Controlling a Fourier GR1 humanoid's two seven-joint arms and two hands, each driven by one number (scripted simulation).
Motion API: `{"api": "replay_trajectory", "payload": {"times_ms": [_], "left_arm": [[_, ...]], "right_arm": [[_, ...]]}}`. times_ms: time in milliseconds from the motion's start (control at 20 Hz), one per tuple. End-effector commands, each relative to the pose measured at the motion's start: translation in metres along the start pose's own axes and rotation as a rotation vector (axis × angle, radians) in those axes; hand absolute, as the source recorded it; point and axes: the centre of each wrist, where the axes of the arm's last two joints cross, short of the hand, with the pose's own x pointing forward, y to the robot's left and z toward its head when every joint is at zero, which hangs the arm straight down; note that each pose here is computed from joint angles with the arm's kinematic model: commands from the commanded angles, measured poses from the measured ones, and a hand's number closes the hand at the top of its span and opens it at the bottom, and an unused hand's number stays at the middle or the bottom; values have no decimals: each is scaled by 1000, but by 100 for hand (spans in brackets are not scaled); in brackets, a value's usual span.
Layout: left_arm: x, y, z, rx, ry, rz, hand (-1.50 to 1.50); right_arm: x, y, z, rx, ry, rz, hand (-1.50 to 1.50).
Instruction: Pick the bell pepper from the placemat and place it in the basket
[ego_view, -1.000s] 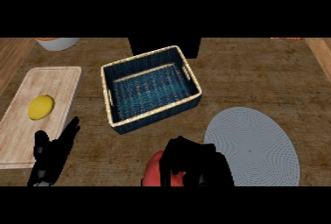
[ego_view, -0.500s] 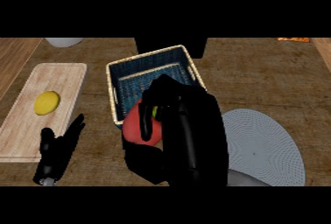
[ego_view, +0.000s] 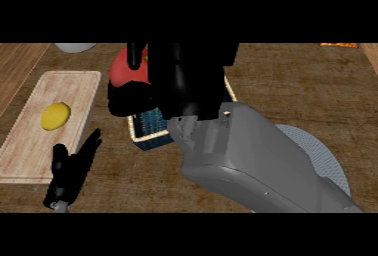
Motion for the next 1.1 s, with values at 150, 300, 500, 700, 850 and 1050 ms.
{"api": "replay_trajectory", "payload": {"times_ms": [150, 300, 500, 700, 850, 1050], "left_arm": [[-24, -3, 2, 3, 112, 17, 0], [-25, -4, 9, 6, 103, 13, 0], [-39, 6, 10, 38, 123, 32, 0], [-37, 11, 14, 41, 119, 39, 0], [-16, -3, 9, 51, 130, 42, 0], [-43, 15, 0, 59, 139, 40, 0]], "right_arm": [[-20, 25, -36, -34, 146, -160, 150], [-34, 30, -52, -13, 164, -173, 150], [-47, 58, -52, -54, 222, 34, 150], [-57, 62, -58, -25, 183, 120, 150], [-66, 48, -62, 2, 154, 167, -150], [-53, 29, -80, -24, 112, 146, -150]]}}
